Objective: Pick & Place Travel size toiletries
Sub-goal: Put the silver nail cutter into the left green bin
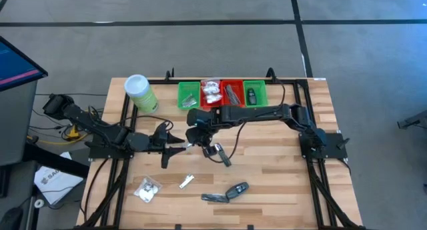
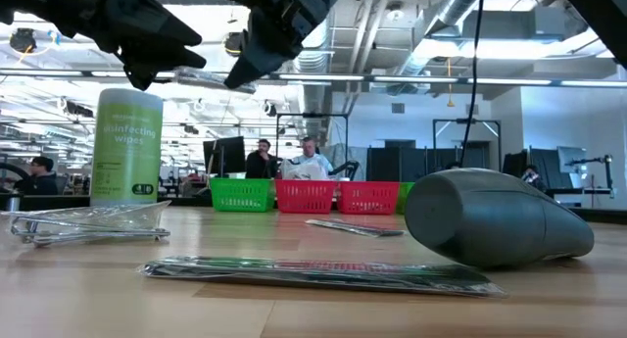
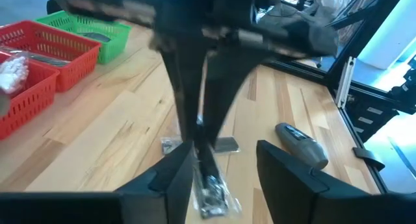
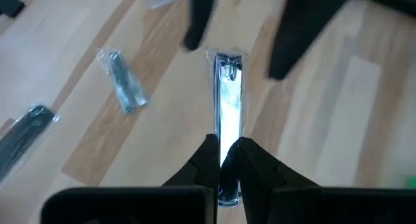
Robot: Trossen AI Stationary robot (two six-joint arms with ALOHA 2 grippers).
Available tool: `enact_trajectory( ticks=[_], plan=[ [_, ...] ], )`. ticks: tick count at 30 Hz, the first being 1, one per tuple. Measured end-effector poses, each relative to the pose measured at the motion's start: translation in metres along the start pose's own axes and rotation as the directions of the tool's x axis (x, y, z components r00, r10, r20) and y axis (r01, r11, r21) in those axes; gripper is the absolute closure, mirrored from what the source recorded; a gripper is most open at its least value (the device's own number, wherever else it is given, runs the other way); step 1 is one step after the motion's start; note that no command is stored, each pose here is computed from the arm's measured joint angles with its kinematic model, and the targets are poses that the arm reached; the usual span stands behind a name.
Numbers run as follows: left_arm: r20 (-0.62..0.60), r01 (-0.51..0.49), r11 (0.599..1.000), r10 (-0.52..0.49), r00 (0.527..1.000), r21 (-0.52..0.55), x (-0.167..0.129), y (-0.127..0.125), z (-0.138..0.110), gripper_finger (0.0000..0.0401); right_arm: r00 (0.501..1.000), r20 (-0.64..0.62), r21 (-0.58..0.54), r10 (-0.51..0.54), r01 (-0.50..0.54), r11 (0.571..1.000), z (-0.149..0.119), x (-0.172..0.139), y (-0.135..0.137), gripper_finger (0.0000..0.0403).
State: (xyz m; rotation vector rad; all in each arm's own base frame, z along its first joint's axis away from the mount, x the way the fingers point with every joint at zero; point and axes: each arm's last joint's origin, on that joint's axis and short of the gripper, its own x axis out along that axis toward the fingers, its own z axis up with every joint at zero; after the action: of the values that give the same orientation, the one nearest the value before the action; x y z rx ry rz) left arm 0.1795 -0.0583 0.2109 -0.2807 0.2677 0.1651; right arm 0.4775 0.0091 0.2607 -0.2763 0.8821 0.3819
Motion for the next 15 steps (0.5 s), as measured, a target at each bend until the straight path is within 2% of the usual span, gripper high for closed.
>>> enact_trajectory(
  ticks=[5,11,15],
  plan=[
    [0.006,-0.003,1.0,0.003,1.0,-0.004,0.0,0.0,0.0,0.0229,0.998,0.0,-0.003,-0.058,0.058,0.998,0.007,-0.011,-0.004,0.0379],
    [0.011,-0.001,1.0,0.001,1.0,-0.004,0.0,0.0,0.001,0.023,0.998,-0.004,-0.02,-0.056,0.056,0.998,0.011,-0.016,-0.003,0.0379],
    [0.002,-0.008,0.999,0.008,1.0,0.049,0.0,0.0,0.0,0.0229,0.999,-0.03,-0.015,-0.044,0.043,0.999,0.008,-0.016,-0.002,0.0379]
  ],
)
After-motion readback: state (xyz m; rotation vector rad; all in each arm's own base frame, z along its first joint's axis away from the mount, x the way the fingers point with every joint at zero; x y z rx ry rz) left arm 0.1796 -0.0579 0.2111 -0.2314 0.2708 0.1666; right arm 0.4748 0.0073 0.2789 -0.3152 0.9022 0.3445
